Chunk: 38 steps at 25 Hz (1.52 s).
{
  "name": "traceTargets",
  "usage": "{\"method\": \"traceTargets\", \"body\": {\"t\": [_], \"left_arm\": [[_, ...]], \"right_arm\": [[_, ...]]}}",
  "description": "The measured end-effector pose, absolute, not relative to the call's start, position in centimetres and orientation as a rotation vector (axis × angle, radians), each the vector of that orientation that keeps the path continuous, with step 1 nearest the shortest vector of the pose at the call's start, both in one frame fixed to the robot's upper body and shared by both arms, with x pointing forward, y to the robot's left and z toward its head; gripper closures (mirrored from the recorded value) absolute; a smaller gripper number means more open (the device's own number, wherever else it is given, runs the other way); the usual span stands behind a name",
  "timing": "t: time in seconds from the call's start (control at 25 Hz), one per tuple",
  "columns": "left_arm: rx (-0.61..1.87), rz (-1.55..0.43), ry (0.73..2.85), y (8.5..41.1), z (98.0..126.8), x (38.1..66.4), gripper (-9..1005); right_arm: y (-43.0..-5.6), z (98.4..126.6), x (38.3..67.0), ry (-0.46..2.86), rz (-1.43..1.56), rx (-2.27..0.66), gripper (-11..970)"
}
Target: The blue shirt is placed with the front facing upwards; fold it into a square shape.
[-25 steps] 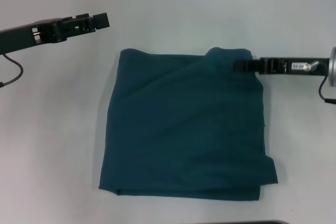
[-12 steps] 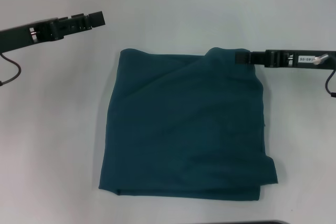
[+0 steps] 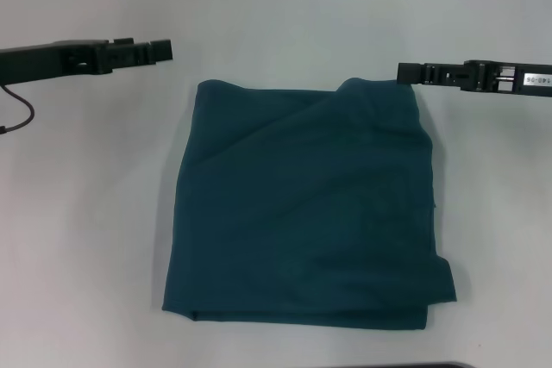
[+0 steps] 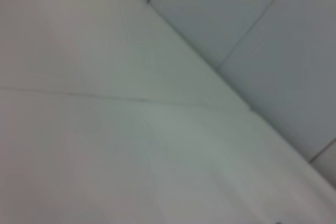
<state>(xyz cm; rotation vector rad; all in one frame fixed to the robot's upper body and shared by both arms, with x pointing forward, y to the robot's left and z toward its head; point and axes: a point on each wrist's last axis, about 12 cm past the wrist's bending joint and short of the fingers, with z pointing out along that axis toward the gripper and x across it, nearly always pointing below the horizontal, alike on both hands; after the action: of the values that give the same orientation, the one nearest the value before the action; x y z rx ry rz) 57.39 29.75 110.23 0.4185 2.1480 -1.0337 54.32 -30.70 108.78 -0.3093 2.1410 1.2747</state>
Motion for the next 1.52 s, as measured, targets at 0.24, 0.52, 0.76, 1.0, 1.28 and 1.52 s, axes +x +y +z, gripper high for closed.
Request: {"method": "traceTargets", "body": {"t": [0.24, 0.52, 0.76, 1.0, 1.28, 1.52], "left_arm": [[0.474, -0.977, 2.201, 28.5, 110.0, 58.5, 45], [0.563, -0.938, 2.27, 25.9, 108.9, 59.1, 45], [0.586, -0.907, 2.29, 24.2, 108.3, 59.4, 46], [0.613, -0.894, 2.301, 23.0, 107.9, 59.5, 46], [0.626, -0.858, 2.31, 22.2, 107.5, 59.8, 45], [0.657, -0.846, 2.315, 21.7, 107.5, 59.9, 45]], "right_arm": [[-31.2, 109.5, 53.9, 2.134, 1.332, -0.315, 366], [-32.1, 110.1, 53.6, 2.11, 1.372, -0.266, 300], [-32.1, 110.0, 53.5, 2.11, 1.377, -0.262, 292], [-32.0, 109.9, 53.5, 2.113, 1.376, -0.262, 292], [-31.9, 109.9, 53.5, 2.113, 1.378, -0.263, 292], [-31.8, 109.9, 53.5, 2.112, 1.382, -0.263, 292]]}}
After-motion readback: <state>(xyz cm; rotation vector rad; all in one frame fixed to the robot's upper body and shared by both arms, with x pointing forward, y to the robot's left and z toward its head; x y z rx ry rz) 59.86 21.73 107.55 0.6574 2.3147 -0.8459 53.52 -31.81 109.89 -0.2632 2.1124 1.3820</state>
